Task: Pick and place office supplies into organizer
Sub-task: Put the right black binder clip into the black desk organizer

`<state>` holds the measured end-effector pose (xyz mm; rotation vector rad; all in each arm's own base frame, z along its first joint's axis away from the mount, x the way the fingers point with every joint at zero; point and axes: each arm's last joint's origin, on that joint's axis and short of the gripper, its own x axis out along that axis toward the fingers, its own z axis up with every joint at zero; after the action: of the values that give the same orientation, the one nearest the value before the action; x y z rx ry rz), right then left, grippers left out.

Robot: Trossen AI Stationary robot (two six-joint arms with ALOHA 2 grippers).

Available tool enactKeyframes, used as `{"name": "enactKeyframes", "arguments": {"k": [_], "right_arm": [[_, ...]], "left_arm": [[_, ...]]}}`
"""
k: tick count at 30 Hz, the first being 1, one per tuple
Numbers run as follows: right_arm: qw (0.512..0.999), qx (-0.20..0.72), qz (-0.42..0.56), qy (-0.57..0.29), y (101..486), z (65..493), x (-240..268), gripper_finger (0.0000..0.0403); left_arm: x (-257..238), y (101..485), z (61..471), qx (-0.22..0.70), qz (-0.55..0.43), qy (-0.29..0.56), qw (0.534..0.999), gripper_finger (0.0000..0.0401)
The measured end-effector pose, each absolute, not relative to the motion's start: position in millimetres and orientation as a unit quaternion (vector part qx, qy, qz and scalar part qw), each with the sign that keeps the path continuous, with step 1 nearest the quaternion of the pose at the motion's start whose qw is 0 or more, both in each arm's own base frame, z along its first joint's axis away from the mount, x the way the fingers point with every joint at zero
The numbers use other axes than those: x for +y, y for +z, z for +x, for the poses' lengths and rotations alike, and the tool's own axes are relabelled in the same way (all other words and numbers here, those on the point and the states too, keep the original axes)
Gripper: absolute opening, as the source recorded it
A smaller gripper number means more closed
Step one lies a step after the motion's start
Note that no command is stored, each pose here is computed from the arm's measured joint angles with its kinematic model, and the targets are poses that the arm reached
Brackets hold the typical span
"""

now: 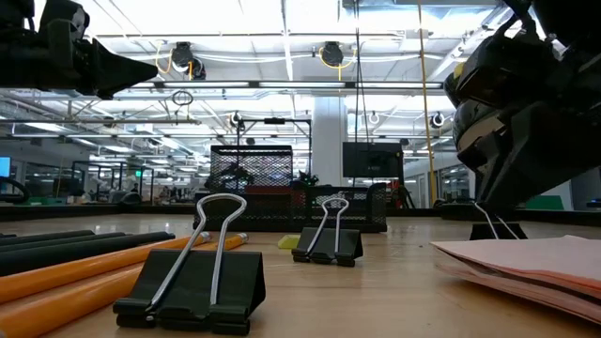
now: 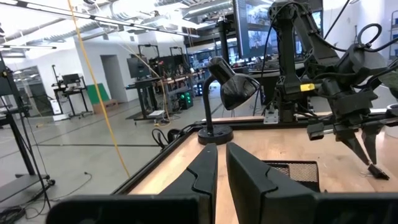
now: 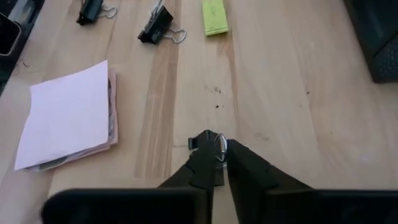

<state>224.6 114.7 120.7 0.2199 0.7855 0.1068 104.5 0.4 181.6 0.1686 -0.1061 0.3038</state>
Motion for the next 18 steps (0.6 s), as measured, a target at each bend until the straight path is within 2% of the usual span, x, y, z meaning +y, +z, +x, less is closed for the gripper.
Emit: {"name": "enactKeyframes", "arguments": {"k": [3, 12, 18], "right_arm": [[0.920, 0.376, 0.098, 0.057, 122, 226, 115, 0.0004], [0.930, 0.351, 0.083, 0.063, 125, 231, 112, 0.0003], [0.947, 0.309, 0.051, 0.074, 143, 249, 110, 0.0001]], "left_arm": [[0, 182, 104, -0.053, 0.084, 0.151, 0.984, 0.0042], [0, 182, 104, -0.053, 0.084, 0.151, 0.984, 0.0042], [0, 182, 104, -0.053, 0.084, 0.151, 0.984, 0.0042]]}}
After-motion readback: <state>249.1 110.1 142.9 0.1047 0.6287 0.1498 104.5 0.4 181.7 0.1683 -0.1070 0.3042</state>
